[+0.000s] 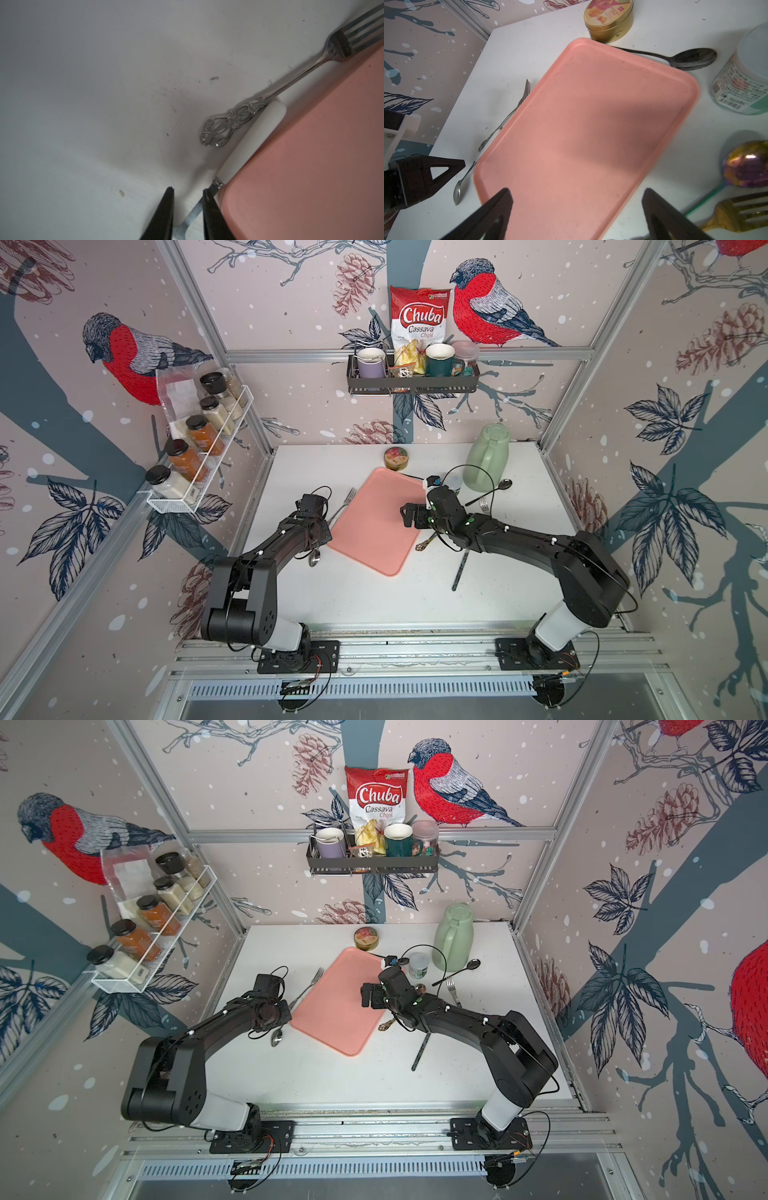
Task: Set the spoon and fork side by side
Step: Pick up the spoon from the center of the board.
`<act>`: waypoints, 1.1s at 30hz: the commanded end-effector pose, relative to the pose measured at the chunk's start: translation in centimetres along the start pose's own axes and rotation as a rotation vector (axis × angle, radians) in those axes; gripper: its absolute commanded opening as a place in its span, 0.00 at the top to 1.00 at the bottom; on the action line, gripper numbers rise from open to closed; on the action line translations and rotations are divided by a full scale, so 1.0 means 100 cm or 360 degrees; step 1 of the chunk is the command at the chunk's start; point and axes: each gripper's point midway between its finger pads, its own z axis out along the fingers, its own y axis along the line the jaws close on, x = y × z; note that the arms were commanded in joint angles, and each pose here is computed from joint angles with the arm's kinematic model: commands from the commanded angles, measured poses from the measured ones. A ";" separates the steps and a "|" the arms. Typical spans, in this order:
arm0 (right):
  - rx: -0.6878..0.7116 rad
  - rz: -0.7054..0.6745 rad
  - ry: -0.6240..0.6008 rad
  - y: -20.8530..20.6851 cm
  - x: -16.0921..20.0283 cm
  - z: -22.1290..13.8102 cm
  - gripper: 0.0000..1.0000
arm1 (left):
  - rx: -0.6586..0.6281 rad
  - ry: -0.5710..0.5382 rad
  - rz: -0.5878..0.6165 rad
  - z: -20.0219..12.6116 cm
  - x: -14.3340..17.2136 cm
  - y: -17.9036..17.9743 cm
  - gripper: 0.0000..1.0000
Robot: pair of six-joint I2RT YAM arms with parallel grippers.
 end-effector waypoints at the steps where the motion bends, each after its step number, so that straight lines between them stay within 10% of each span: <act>1: -0.0008 -0.0011 -0.0053 0.002 -0.008 -0.001 0.01 | 0.0008 0.0063 0.0018 0.002 0.008 0.000 0.72; 17: 0.0023 0.0031 -0.0050 -0.006 -0.007 0.001 0.01 | 0.0031 0.0179 -0.0054 0.017 0.025 0.007 0.71; 33: -0.0022 0.0112 -0.0044 -0.010 -0.009 0.002 0.01 | 0.0155 0.0143 -0.0140 0.005 0.022 0.002 0.98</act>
